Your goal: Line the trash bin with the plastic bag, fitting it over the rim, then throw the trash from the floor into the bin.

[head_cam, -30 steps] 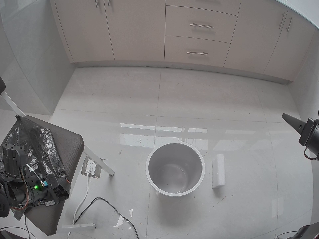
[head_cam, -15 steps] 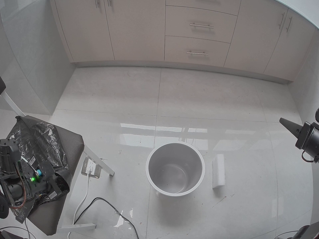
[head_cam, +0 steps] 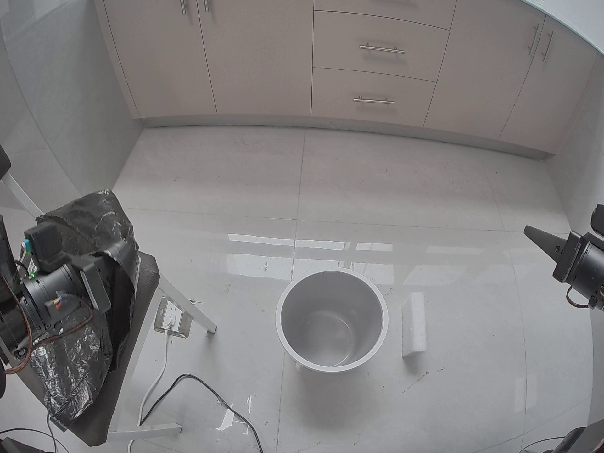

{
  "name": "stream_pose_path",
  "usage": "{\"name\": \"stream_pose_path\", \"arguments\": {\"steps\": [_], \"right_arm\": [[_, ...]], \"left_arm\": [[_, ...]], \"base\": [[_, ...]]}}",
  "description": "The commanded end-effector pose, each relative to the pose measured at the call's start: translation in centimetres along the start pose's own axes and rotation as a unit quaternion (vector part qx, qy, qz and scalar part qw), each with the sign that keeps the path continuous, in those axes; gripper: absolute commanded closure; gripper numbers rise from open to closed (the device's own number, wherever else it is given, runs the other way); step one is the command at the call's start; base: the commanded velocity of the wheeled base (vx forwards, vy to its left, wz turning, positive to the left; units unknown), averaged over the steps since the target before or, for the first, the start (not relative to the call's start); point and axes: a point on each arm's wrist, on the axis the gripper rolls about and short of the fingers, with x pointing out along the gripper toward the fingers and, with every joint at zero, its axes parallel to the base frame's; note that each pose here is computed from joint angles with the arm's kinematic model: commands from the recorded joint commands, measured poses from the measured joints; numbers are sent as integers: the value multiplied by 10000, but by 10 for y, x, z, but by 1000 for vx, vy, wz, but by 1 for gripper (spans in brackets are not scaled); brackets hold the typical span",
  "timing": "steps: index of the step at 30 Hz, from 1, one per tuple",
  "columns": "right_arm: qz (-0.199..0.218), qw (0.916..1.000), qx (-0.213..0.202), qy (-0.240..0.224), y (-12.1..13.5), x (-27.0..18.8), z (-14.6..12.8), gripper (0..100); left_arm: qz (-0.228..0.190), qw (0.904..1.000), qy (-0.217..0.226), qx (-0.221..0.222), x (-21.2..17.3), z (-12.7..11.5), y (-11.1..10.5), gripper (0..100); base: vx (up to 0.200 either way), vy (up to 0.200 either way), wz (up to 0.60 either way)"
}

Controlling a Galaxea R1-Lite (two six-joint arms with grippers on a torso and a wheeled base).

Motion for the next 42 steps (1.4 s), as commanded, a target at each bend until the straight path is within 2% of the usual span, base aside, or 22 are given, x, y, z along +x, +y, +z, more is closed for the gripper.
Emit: {"name": "stream_pose_path", "arguments": {"steps": [1, 2, 3, 5, 7, 11, 14, 17, 20, 25, 28, 29, 35, 42], "right_arm": [[-118, 9993, -6, 344, -8, 18, -19, 100], [-126, 9992, -20, 366, -8, 19, -20, 100], [-126, 9992, -20, 366, -8, 19, -20, 100], [-138, 9989, -34, 443, -10, 24, -26, 100], [-120, 9987, -105, 491, -11, 26, -30, 100], [-96, 9986, -193, 483, -11, 30, -31, 100], [170, 9977, -268, 596, 0, 41, -33, 100], [470, 9954, -540, 641, 16, 56, -32, 100], [732, 9920, -778, 670, 32, 67, -32, 100], [732, 9893, -983, 794, 51, 83, -44, 100], [925, 9863, -1062, 860, 63, 84, -53, 100], [1020, 9854, -1064, 856, 68, 84, -56, 0], [1377, 9779, -1139, 1084, 86, 87, -75, 0], [1764, 9665, -1250, 1385, 107, 80, -95, 0]], "left_arm": [[-1632, 9186, -1197, -3395, -3, 90, -30, 100], [-1705, 9147, -1099, -3496, -1, 91, -31, 100], [-1705, 9147, -1099, -3496, -1, 91, -31, 100], [-2123, 8987, -759, -3761, 5, 92, -39, 100], [-2414, 8927, -612, -3757, 5, 93, -47, 100], [-2762, 8852, -605, -3695, 4, 102, -61, 100], [-3018, 8787, -642, -3642, 10, 115, -72, 100], [-3232, 8725, -715, -3594, 12, 126, -80, 100], [-3334, 8695, -730, -3571, 15, 131, -85, 100], [-3342, 8694, -610, -3587, 23, 128, -89, 100], [-3310, 8702, -478, -3618, 31, 123, -92, 100], [-3303, 8704, -438, -3624, 34, 121, -93, 100], [-3515, 8629, -505, -3596, 48, 118, -105, 100], [-3361, 8617, -786, -3719, 62, 123, -116, 100]], "base": [[0, 0, 0], [0, 0, 0], [0, 0, 0], [0, 0, 0], [0, 0, 0], [0, 0, 0], [0, 0, 0], [0, 0, 0], [0, 0, 0], [0, 0, 0], [0, 0, 0], [0, 0, 0], [0, 0, 0], [0, 0, 0]]}}
